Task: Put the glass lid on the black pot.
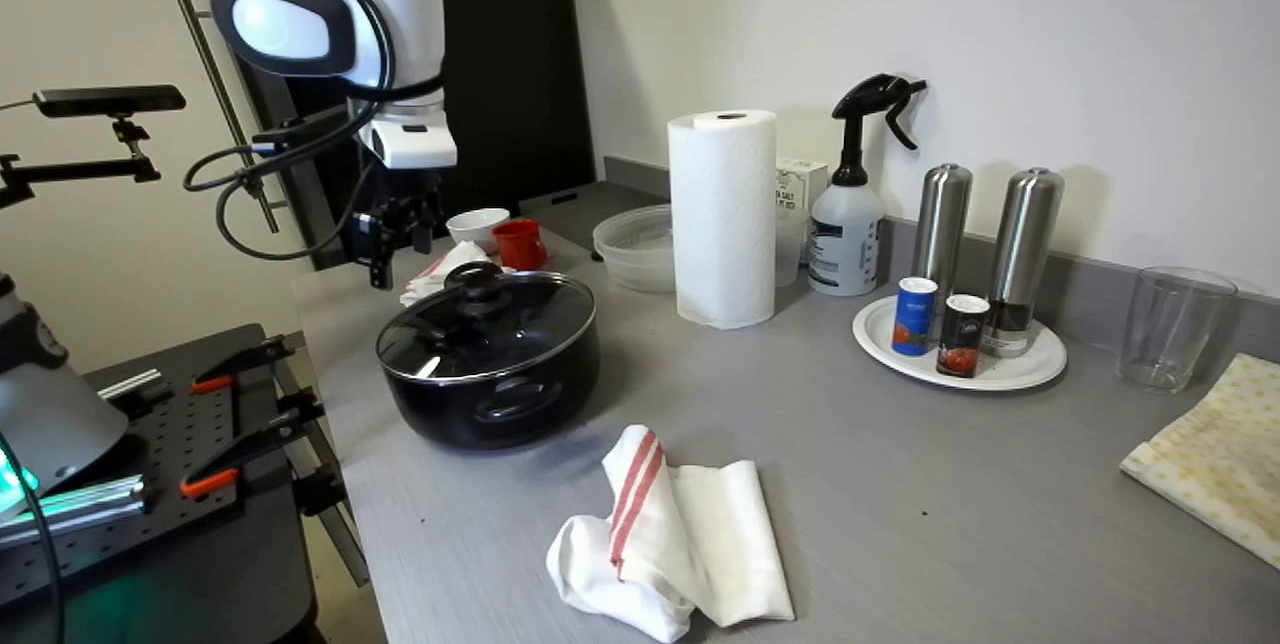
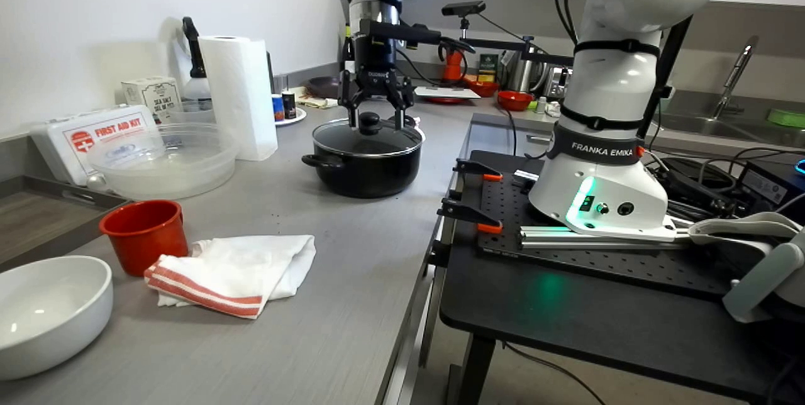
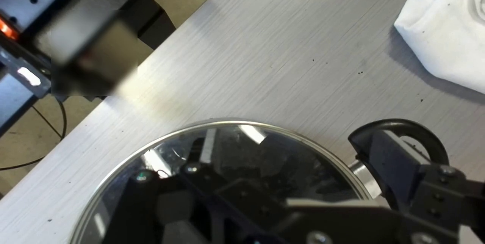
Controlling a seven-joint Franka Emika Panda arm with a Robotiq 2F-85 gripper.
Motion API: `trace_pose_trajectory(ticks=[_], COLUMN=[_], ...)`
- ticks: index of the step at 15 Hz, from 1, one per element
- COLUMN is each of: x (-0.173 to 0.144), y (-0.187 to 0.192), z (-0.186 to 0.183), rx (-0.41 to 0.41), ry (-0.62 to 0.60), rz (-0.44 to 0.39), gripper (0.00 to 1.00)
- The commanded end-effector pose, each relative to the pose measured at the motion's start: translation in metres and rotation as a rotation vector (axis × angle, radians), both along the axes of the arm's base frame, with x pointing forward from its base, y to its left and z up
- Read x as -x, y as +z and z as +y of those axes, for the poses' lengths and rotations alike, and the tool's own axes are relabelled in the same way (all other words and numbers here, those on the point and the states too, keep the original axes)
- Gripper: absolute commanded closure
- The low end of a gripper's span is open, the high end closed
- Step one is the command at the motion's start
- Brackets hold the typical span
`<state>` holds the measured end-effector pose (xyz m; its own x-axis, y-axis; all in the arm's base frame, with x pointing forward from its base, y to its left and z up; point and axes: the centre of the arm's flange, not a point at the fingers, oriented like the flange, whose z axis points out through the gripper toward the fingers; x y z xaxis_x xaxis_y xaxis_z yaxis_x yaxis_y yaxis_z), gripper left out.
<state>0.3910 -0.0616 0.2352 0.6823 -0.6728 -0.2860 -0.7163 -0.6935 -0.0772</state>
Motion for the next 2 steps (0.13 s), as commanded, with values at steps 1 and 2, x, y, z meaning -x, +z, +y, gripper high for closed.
trace_pose_trajectory(ticks=[1,2], x=[0.0002,0.0002], y=[-0.0001,-0.0001], z=[0.0,0.0], rx=[0.0,0.0], ry=[0.0,0.0], rz=[0.0,0.0], gripper=[0.0,0.0])
